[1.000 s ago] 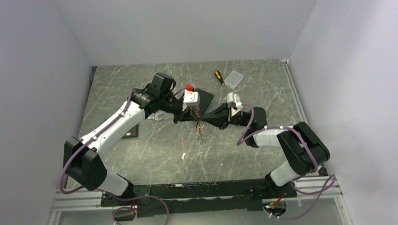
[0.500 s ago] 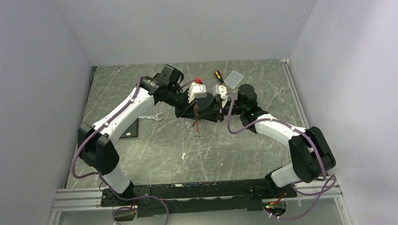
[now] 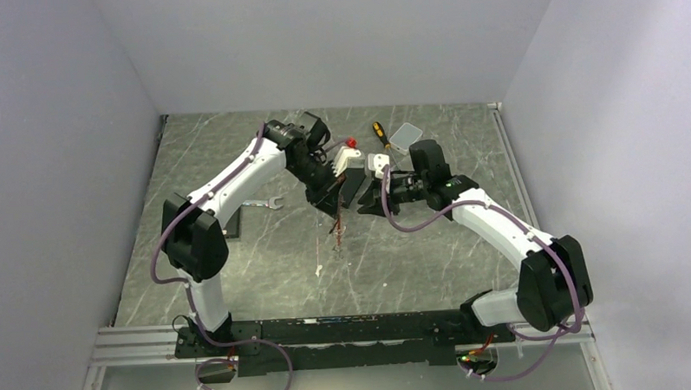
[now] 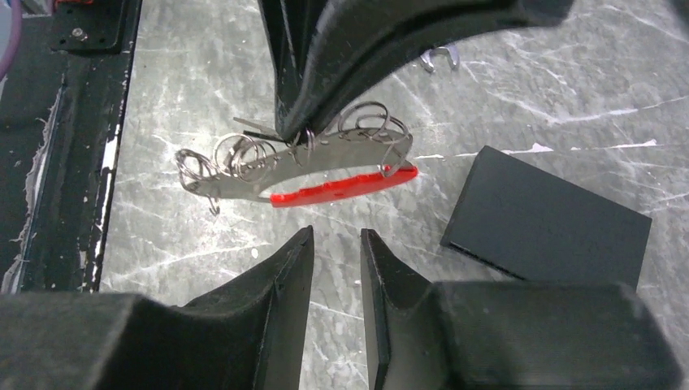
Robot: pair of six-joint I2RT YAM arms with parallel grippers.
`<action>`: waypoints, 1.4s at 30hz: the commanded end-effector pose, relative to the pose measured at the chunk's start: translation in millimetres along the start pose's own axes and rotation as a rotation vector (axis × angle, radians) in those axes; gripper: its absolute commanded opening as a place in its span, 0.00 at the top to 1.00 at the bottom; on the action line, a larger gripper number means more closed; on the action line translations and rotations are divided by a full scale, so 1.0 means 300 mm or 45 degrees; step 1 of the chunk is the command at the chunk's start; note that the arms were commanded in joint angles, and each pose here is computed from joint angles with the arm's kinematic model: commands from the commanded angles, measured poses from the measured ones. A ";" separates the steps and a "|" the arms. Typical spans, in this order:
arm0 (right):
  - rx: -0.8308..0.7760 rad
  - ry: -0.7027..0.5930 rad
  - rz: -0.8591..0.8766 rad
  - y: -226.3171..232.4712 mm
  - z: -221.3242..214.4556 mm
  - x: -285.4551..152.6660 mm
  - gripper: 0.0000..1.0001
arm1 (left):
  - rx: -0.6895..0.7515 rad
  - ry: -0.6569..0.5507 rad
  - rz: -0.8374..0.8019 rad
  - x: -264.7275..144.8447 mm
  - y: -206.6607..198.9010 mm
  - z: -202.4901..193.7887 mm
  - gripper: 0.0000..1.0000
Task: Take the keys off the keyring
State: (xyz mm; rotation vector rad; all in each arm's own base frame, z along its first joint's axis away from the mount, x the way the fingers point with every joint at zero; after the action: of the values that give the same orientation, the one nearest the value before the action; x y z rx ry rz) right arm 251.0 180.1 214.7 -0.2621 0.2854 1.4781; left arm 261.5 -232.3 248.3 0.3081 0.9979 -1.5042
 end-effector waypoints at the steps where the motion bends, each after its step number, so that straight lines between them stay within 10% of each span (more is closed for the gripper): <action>1: -0.086 0.009 -0.004 0.019 0.077 0.000 0.68 | -0.065 -0.037 -0.021 -0.006 -0.021 0.032 1.00; 42: -0.138 0.075 -0.116 0.030 0.068 0.103 0.64 | 0.120 -0.121 0.109 0.019 -0.029 0.041 1.00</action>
State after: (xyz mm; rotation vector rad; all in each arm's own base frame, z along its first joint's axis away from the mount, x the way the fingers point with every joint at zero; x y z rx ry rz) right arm 241.8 211.8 215.7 -0.3990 0.2937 1.3826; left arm 262.1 -243.1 236.7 0.3272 0.9108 -1.4578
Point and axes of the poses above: each gripper's point midway between its finger pads, its own x axis out along the fingers, its own y axis along the line the jaws close on, z = x × y, the point moved 9 cm from there along -x, back along the fingers, and after that the axes turned 3 degrees about x, right-handed, at the moved point
